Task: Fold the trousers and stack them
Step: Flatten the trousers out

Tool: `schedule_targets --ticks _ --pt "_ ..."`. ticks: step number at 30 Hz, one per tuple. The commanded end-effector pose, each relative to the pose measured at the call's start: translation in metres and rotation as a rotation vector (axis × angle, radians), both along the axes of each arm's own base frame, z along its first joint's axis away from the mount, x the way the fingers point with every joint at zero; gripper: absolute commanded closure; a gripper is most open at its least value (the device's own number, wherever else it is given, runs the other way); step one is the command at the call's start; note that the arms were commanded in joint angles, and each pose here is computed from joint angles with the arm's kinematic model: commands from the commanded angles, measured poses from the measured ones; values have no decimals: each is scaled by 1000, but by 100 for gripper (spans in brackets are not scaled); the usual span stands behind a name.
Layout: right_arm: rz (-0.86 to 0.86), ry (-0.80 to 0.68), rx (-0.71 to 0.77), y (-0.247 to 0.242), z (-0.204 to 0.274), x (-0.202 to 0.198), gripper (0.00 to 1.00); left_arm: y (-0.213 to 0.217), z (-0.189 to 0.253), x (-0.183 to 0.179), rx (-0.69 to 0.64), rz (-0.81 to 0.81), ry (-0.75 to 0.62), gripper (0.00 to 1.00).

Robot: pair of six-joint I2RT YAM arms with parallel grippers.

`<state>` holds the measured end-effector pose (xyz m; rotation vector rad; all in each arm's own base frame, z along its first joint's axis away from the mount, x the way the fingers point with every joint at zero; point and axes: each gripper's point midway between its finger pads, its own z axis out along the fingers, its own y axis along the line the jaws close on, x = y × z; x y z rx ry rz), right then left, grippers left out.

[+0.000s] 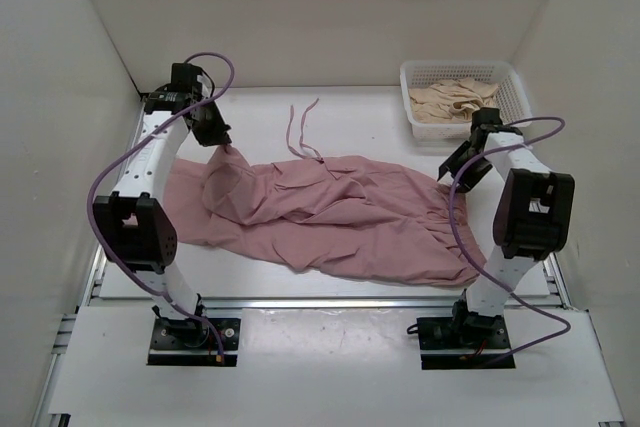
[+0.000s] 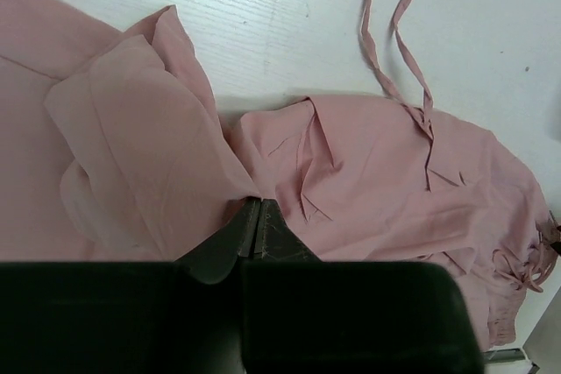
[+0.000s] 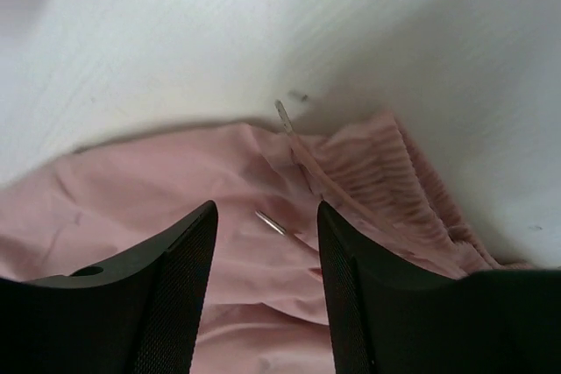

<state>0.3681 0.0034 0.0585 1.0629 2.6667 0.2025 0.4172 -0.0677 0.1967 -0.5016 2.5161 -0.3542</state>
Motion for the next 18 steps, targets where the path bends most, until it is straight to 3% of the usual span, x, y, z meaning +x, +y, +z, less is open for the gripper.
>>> schedule_targets --ticks 1,6,10,12,14,15,16,18 --pt "-33 -15 34 0 4 22 45 0 42 2 -6 6 -120 89" --pt "-76 50 47 -7 -20 26 44 0 42 2 -1 -1 -122 89" --pt "-117 150 70 -12 -52 17 27 0 42 4 0 -1 -122 89" --pt "-121 143 50 -16 -50 20 27 0 42 5 0 -1 -122 89" --pt "-121 134 49 -16 -48 23 50 0 45 7 5 -8 -126 89" --pt "-121 123 48 -17 -45 26 68 0 49 8 4 -8 -137 89" --pt "-128 104 18 -22 -39 28 100 0 52 7 4 -8 -137 89" --pt "-132 71 -2 -25 -25 28 100 5 66 13 3 4 -166 89"
